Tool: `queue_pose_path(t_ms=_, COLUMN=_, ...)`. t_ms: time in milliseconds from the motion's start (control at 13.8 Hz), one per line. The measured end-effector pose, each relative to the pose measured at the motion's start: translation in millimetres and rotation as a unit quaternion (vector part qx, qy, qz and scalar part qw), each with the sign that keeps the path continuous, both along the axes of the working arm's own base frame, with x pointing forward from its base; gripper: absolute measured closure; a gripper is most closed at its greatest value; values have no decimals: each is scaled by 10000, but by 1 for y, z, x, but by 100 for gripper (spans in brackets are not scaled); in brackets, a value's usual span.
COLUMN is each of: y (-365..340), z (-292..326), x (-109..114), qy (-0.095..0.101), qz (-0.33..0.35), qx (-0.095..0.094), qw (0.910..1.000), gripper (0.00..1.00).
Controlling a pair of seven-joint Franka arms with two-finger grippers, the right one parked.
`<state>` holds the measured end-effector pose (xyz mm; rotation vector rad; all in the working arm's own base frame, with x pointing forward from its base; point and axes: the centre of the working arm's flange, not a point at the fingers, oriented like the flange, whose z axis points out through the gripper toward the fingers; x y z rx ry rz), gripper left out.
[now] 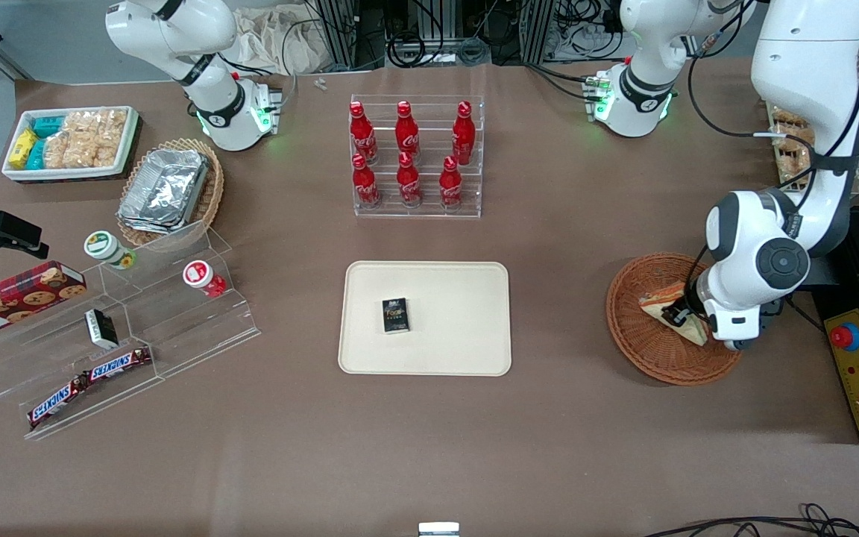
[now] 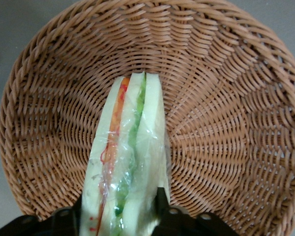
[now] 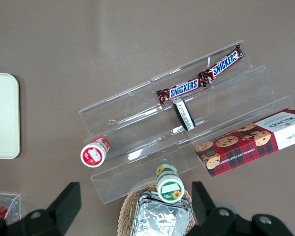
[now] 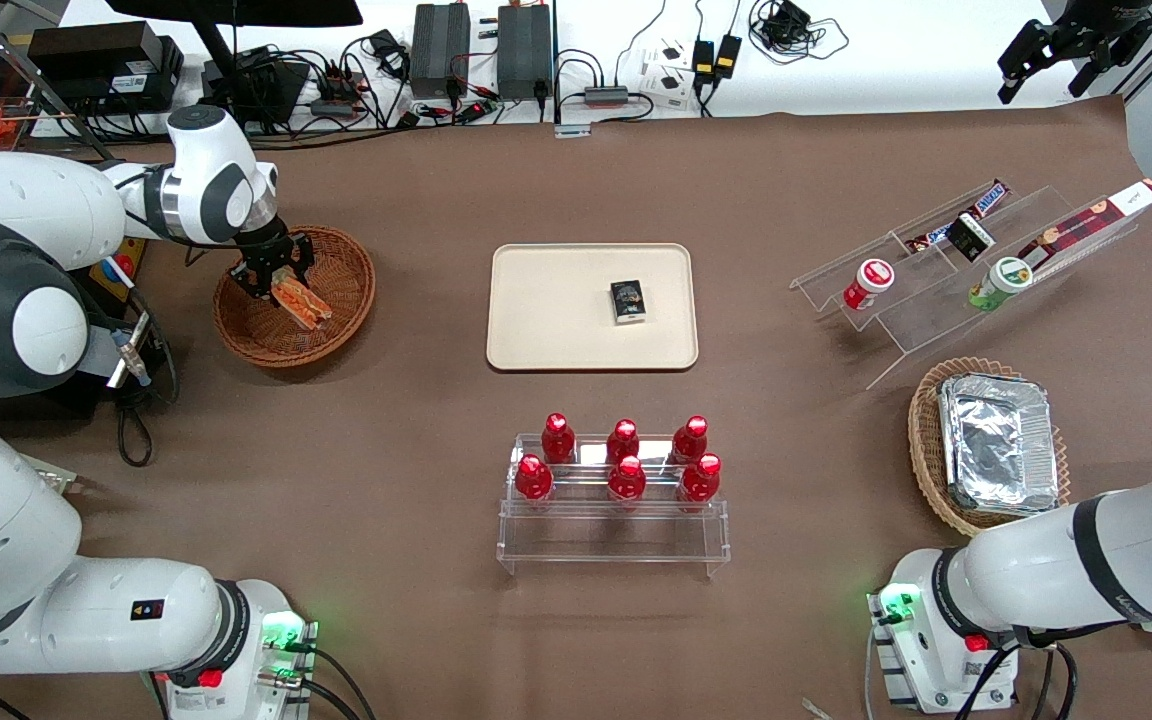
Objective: Place sandwich from basket to tray
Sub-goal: 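Close the left gripper on the sandwich and lift it, then carry the held sandwich with the left gripper over the white tray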
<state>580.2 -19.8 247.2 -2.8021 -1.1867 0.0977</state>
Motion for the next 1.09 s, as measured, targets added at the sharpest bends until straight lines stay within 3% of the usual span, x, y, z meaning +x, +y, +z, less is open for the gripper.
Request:
queue_pose_path(t_ms=290, y=-1, z=-3, x=1, qy=-50, qz=-14, qx=-12, qw=10000, gripper=80)
queue_pose_path(t_ms=652, y=-6, z=50, x=9, qy=-272, qz=-233, qx=-16, qw=9994, gripper=80)
queue_pose_path(t_ms=870, y=-19, z=124, x=2, qy=-122, qz=-970, qx=-97, qw=9952, gripper=81)
queue_pose_path(t_ms=1087, y=-58, z=172, x=-7, qy=110, qz=-1888, qx=-247, qw=9816, gripper=84)
